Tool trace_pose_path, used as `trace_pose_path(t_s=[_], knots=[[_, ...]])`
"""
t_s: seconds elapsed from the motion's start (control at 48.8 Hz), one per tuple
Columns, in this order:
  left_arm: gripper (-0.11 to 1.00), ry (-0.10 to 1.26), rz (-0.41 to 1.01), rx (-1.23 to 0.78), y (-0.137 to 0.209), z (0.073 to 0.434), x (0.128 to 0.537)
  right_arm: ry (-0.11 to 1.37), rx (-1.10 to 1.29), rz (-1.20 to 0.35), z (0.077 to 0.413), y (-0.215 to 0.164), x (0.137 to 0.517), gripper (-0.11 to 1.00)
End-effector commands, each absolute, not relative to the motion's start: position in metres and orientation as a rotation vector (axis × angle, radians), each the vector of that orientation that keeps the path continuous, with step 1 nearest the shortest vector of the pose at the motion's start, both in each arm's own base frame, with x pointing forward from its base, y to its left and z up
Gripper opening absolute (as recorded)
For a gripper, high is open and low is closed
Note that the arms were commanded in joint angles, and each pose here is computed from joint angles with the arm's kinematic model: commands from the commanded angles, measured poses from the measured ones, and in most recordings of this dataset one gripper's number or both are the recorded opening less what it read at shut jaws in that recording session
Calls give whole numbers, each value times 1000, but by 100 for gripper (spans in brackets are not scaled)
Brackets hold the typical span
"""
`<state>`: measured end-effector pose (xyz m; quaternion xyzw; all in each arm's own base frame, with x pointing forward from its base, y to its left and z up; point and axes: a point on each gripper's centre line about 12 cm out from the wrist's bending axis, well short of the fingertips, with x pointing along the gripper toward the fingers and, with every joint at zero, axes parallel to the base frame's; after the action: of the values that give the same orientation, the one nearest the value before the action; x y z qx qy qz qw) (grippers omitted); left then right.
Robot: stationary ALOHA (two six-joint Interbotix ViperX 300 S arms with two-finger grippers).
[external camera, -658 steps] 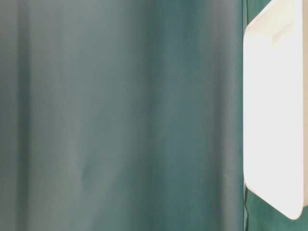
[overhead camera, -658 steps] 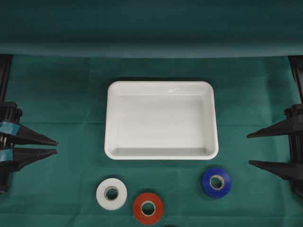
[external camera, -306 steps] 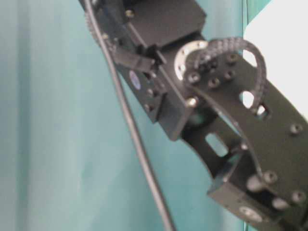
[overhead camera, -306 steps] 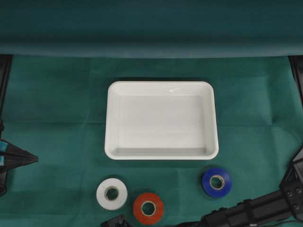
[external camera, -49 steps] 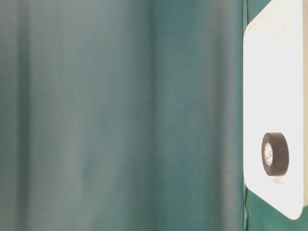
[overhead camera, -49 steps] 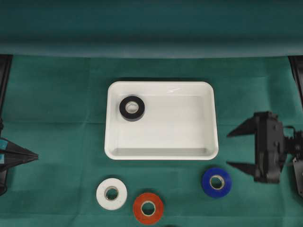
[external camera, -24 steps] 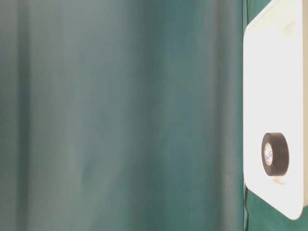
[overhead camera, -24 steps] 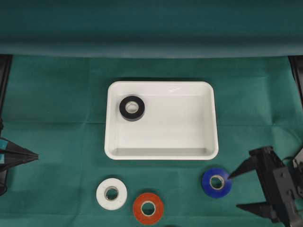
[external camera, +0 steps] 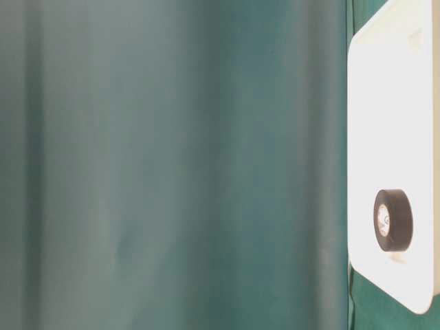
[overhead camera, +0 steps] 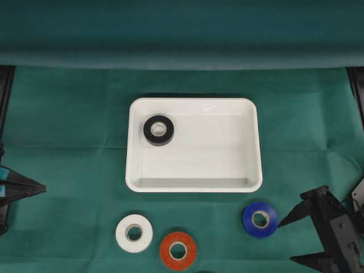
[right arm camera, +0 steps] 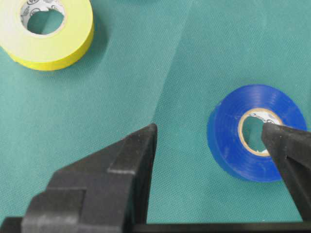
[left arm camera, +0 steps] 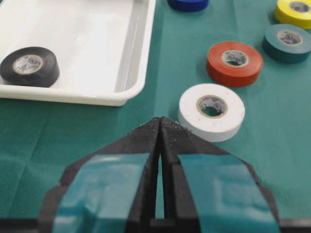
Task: Put the tape into the white case with the right arm.
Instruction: 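Withdraw the right gripper to the right of the tray, then reach the right gripper down into the yellow tape roll's hole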
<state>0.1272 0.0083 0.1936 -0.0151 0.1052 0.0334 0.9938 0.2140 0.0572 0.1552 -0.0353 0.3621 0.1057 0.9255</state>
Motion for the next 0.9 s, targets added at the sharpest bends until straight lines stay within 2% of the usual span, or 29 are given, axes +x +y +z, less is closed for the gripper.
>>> trace_pose_path(t_s=[0.0,0.615,0.881], knots=[[0,200,70,-32,9,198,128,725,-80,243,163,66,223,61],[0,200,70,-32,9,198,128,808,-159,379,150,139,295,61],[0,200,70,-33,9,198,128,830,-182,413,139,162,311,61]])
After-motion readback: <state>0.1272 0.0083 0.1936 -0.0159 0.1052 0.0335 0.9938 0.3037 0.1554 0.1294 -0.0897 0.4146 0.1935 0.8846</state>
